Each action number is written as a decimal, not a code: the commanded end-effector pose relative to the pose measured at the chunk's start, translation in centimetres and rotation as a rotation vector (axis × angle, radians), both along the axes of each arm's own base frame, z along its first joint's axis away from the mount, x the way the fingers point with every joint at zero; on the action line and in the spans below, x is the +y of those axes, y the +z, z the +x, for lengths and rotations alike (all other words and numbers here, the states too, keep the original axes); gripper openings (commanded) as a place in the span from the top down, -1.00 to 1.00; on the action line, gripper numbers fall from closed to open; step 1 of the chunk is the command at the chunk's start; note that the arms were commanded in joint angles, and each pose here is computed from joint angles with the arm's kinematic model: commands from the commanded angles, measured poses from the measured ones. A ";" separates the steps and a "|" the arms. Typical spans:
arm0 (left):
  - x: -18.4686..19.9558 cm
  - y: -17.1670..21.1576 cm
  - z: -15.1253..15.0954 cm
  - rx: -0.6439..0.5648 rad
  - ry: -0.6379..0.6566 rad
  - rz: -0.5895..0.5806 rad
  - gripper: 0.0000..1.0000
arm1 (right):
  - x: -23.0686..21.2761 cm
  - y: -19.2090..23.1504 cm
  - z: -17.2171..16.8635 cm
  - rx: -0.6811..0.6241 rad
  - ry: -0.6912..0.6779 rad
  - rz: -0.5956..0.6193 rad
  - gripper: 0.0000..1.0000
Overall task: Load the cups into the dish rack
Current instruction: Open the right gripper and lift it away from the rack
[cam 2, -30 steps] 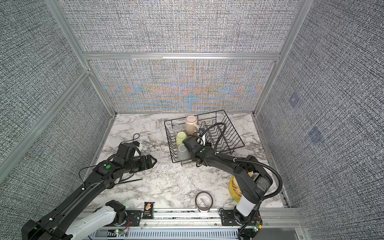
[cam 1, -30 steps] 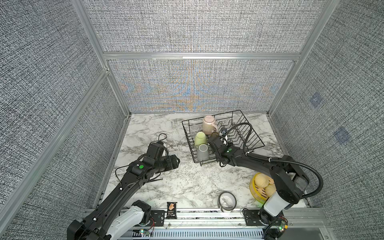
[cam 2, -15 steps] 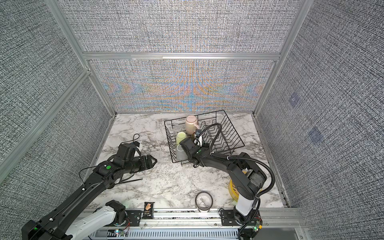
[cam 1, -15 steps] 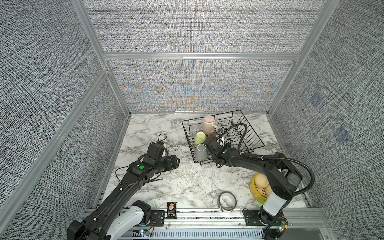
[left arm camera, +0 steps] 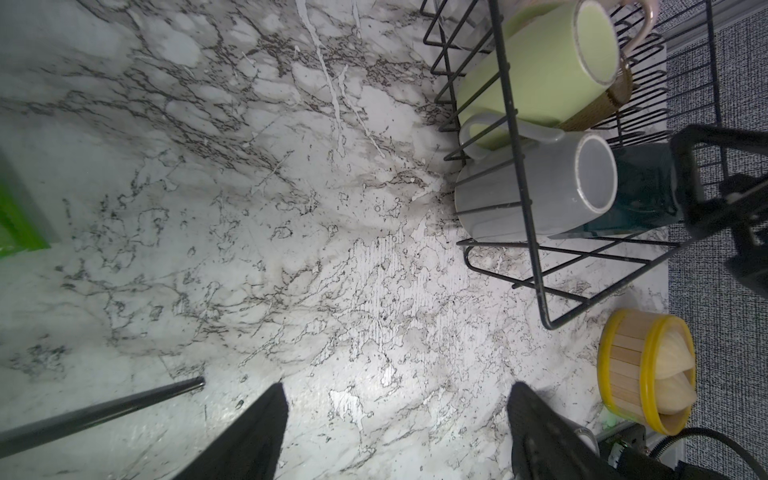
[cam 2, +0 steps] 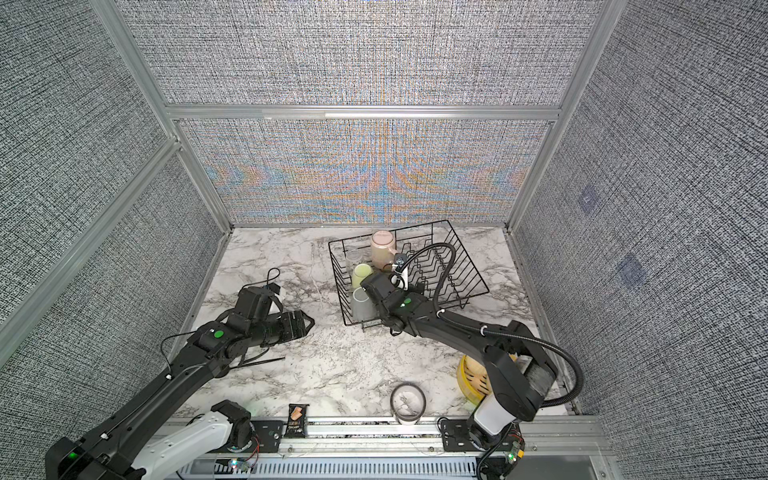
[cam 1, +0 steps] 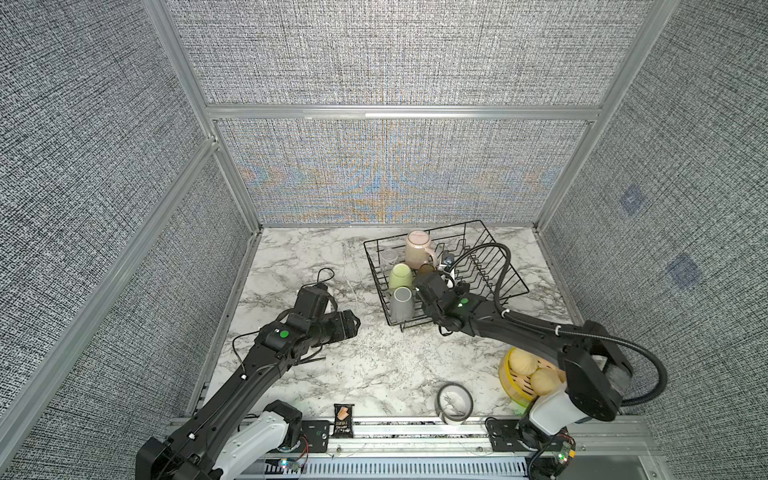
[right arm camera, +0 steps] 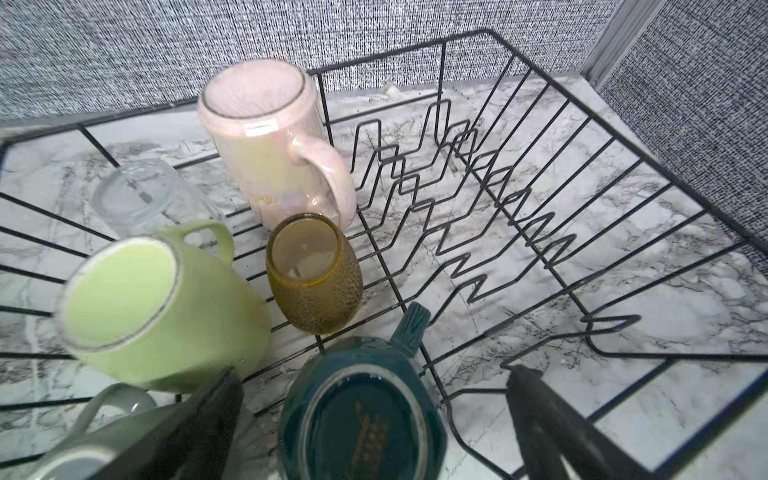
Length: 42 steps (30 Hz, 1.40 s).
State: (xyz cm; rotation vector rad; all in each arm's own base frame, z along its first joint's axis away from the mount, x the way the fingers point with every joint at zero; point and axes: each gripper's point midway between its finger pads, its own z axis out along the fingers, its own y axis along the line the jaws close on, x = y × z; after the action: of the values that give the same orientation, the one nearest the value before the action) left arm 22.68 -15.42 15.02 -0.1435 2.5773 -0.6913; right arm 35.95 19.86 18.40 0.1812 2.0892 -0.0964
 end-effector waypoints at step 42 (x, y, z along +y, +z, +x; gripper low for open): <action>6.8 0.4 4.4 -0.213 0.266 0.330 -0.99 | -22.5 -4.7 3.1 0.358 0.054 0.335 -0.94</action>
State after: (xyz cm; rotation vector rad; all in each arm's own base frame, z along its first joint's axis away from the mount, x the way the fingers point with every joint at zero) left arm 26.40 -9.86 15.13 -0.2341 2.4328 -0.2341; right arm 38.63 -3.41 14.67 0.4041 2.4083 0.2332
